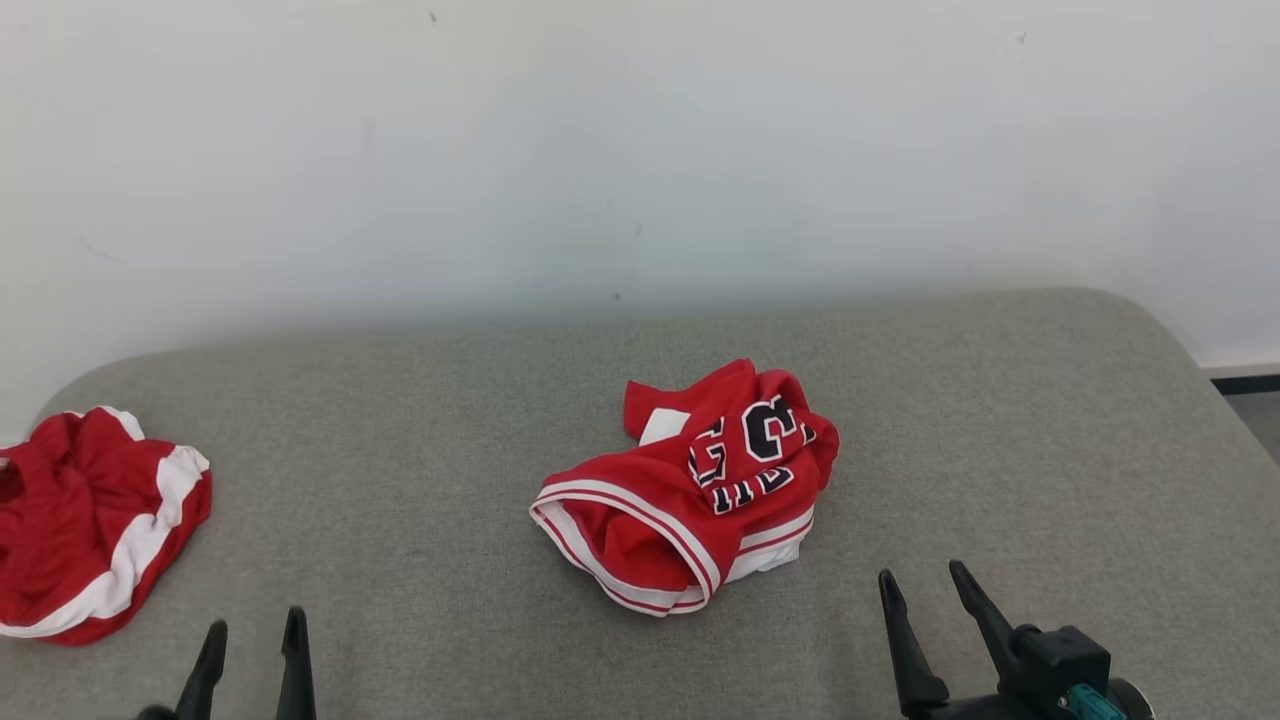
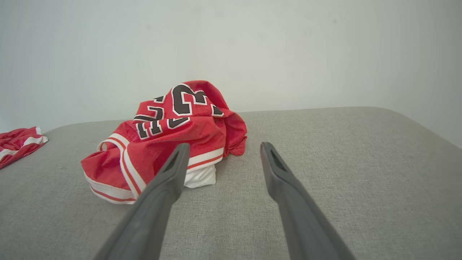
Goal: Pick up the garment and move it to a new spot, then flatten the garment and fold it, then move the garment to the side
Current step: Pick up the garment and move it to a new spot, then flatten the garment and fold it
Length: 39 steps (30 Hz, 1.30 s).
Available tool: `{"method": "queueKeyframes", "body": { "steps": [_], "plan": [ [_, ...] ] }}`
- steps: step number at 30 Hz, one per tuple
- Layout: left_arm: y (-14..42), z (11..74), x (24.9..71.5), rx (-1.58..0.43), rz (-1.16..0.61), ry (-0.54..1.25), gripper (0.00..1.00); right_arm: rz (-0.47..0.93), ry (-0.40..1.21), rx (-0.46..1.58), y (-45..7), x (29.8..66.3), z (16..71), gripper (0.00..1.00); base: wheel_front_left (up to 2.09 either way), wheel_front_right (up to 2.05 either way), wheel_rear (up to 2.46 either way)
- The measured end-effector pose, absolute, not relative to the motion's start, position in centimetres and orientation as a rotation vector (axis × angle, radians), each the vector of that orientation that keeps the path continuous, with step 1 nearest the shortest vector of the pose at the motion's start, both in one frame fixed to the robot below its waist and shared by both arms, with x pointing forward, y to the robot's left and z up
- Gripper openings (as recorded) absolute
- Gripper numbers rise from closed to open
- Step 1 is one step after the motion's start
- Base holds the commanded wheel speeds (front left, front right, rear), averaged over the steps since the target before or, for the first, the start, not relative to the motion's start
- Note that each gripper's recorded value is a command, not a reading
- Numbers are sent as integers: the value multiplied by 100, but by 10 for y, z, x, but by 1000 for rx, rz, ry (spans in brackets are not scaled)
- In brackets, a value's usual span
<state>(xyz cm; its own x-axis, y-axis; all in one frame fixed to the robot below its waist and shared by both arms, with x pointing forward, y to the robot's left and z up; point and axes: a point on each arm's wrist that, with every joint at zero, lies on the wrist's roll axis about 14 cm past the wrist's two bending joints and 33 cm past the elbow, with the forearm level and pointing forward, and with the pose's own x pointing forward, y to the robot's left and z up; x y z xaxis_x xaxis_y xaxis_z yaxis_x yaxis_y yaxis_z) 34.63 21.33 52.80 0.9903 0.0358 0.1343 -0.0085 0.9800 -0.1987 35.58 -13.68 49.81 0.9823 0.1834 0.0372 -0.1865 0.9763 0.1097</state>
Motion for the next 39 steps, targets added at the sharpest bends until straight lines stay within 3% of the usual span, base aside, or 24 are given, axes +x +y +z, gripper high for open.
{"method": "queueKeyframes", "body": {
  "steps": [10, 24, 33, 39],
  "plan": [
    [221, 520, 322, -190, 44, -129, 100, 169, -19, 109, -143, 346, 495, 100, 0, 0, 0],
    [200, 511, 333, -207, -7, -92, 100, 156, 0, 118, -146, 345, 489, 100, 0, 0, 0],
    [146, 498, 358, -268, -174, 61, 100, 144, 13, 133, -149, 346, 484, 100, 0, 0, 0],
    [82, 493, 375, -293, -359, 171, 100, 120, 12, 136, -157, 346, 485, 100, 0, 0, 0]
  ]
}}
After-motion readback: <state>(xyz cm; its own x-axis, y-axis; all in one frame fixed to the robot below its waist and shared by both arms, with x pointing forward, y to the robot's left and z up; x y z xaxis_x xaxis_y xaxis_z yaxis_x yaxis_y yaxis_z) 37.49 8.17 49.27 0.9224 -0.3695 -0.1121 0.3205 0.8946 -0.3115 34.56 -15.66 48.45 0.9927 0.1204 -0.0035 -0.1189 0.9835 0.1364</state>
